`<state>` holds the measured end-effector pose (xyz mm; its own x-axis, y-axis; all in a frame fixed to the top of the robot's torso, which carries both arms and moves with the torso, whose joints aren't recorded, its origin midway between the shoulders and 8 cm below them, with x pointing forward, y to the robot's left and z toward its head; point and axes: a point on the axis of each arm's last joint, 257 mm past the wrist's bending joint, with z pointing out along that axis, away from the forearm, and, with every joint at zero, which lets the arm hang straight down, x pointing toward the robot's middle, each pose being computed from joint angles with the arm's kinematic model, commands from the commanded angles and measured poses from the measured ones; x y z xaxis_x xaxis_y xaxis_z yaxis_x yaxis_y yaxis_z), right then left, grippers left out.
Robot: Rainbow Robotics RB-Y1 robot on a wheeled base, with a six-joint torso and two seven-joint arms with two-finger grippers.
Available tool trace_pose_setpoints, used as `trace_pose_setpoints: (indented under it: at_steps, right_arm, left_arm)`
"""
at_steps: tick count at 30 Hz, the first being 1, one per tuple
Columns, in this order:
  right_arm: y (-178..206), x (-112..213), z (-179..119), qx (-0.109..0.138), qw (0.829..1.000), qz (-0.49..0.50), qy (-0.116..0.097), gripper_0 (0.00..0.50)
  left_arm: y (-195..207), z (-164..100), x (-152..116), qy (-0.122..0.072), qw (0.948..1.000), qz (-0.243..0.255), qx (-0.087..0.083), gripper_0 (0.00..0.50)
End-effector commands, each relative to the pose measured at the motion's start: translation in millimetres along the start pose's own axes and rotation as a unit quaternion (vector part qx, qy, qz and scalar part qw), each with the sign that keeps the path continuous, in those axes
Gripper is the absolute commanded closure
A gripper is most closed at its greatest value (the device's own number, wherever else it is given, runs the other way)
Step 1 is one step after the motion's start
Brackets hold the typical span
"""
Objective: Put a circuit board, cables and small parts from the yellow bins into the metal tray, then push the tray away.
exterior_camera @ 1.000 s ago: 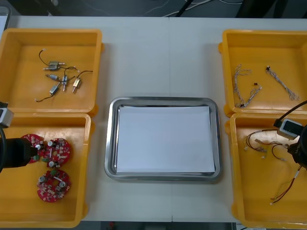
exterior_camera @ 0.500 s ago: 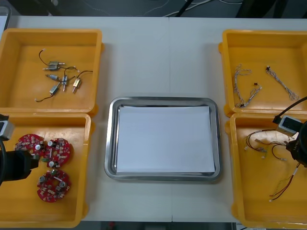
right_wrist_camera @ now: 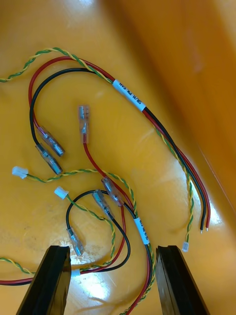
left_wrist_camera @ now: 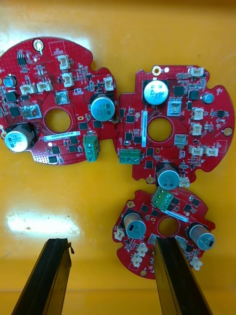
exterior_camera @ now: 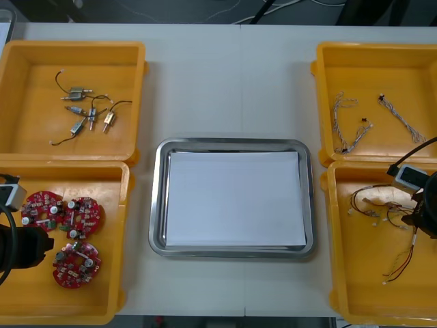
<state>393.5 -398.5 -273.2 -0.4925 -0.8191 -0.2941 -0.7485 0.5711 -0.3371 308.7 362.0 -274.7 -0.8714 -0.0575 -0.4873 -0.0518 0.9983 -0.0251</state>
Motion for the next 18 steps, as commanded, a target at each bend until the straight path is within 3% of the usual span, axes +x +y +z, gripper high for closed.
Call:
trace_pose_setpoints:
  at_steps: [1,5,11,18]
  right_arm:
    - [-4,-18,-10,0.003,1.0,0.021,-0.019,0.0]
    - [-8,-17,-23,0.008,0.999,0.05,-0.017,0.0]
    - [-10,-9,-40,0.007,0.99,0.14,-0.005,0.0]
    - [-12,3,-44,0.01,0.959,0.284,0.008,0.0]
  left_arm:
    - [-9,9,-2,-0.005,0.9992,0.038,0.007,0.0]
    - [-8,13,1,-0.002,0.9992,0.041,0.003,0.0]
    - [-6,19,1,-0.006,0.9984,0.053,-0.02,0.0]
    - [-12,28,1,-0.001,0.9987,0.05,-0.014,0.0]
